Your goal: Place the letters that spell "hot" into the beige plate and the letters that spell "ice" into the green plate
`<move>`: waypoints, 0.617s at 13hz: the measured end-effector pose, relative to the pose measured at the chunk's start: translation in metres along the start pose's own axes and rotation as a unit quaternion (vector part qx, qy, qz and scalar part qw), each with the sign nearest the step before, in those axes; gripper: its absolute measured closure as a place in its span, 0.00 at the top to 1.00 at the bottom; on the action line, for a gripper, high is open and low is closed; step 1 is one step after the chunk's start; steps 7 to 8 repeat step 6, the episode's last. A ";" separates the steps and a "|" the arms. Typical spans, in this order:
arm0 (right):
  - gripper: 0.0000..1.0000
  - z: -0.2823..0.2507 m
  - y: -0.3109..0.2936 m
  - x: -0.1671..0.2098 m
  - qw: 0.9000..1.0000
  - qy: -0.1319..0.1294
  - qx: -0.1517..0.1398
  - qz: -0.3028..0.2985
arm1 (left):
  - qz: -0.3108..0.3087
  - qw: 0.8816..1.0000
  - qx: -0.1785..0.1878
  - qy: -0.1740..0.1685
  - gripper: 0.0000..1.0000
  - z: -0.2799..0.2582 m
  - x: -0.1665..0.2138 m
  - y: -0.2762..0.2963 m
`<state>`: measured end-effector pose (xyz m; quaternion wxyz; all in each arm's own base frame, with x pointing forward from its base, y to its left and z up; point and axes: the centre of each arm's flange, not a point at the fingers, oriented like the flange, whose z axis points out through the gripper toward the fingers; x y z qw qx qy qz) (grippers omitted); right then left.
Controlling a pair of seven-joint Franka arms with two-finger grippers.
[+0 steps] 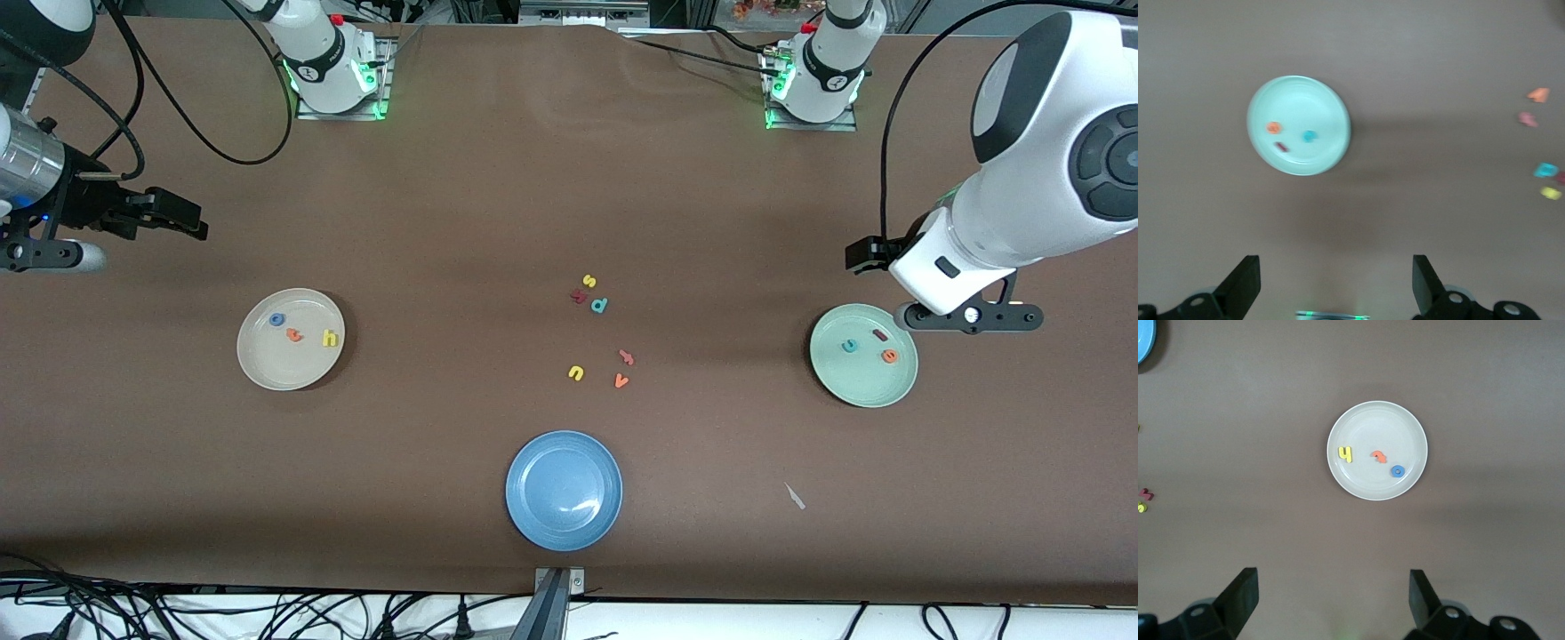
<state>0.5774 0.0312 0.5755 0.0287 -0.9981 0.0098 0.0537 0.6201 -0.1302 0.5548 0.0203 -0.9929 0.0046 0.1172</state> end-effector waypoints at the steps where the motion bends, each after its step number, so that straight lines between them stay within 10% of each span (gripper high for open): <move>1: 1.00 0.000 0.000 0.000 1.000 0.000 0.000 0.000 | -0.006 1.000 -0.021 0.000 1.00 -0.001 0.002 -0.008; 8: 1.00 0.000 0.000 0.000 1.000 0.000 0.000 0.000 | 0.005 0.999 -0.047 0.011 1.00 0.002 0.017 -0.055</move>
